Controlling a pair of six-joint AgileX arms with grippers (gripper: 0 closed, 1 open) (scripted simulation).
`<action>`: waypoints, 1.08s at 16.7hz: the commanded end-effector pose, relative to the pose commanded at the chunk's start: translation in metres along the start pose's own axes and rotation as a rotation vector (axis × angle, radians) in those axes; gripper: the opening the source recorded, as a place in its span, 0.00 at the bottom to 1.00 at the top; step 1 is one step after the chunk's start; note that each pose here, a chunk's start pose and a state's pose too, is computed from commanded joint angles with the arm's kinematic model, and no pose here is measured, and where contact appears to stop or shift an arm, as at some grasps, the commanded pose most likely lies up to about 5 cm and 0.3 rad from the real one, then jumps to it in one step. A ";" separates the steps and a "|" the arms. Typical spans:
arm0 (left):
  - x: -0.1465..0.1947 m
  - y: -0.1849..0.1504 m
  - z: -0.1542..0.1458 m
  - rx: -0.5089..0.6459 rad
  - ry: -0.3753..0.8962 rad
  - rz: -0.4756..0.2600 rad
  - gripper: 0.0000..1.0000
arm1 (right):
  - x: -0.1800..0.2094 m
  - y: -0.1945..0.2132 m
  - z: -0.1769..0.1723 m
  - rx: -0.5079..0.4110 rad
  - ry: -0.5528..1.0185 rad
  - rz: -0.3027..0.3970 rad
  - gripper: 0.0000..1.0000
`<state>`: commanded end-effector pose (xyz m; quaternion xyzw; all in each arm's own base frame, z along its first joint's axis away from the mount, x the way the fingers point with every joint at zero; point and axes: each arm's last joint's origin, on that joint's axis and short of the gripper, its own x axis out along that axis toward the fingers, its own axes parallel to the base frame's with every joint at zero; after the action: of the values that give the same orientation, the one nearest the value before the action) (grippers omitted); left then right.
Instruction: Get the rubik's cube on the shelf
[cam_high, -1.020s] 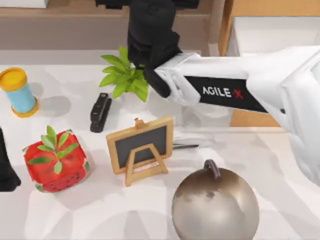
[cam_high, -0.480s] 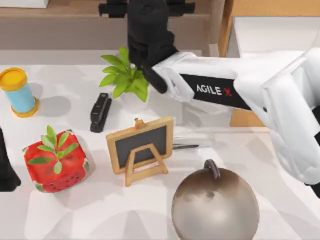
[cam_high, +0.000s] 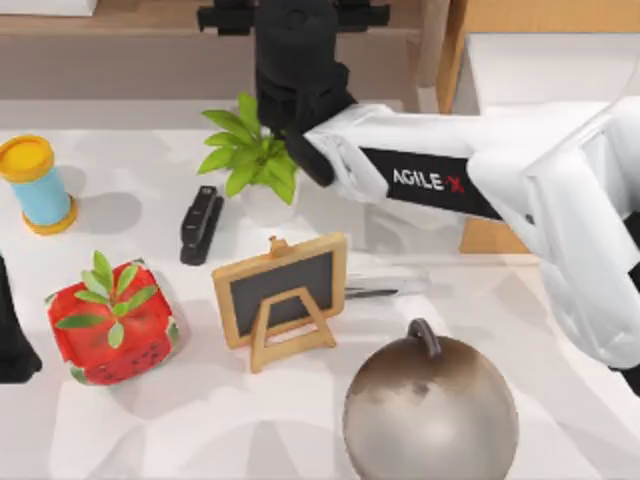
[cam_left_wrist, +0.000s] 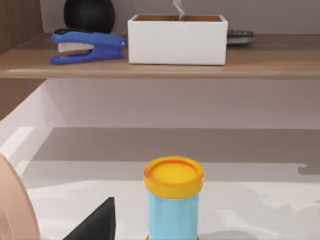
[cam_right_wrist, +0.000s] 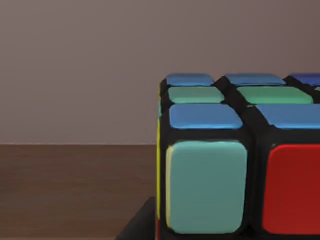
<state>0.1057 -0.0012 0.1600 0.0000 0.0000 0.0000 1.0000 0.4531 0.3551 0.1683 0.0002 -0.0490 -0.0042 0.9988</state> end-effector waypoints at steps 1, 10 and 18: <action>0.000 0.000 0.000 0.000 0.000 0.000 1.00 | 0.000 0.000 0.000 0.000 0.000 0.000 0.68; 0.000 0.000 0.000 0.000 0.000 0.000 1.00 | 0.000 0.000 0.000 0.000 0.000 0.000 1.00; 0.000 0.000 0.000 0.000 0.000 0.000 1.00 | -0.005 -0.005 0.007 -0.037 -0.033 0.029 1.00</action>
<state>0.1057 -0.0012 0.1600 0.0000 0.0000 0.0000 1.0000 0.4475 0.3497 0.1748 -0.0191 -0.0652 0.0092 0.9976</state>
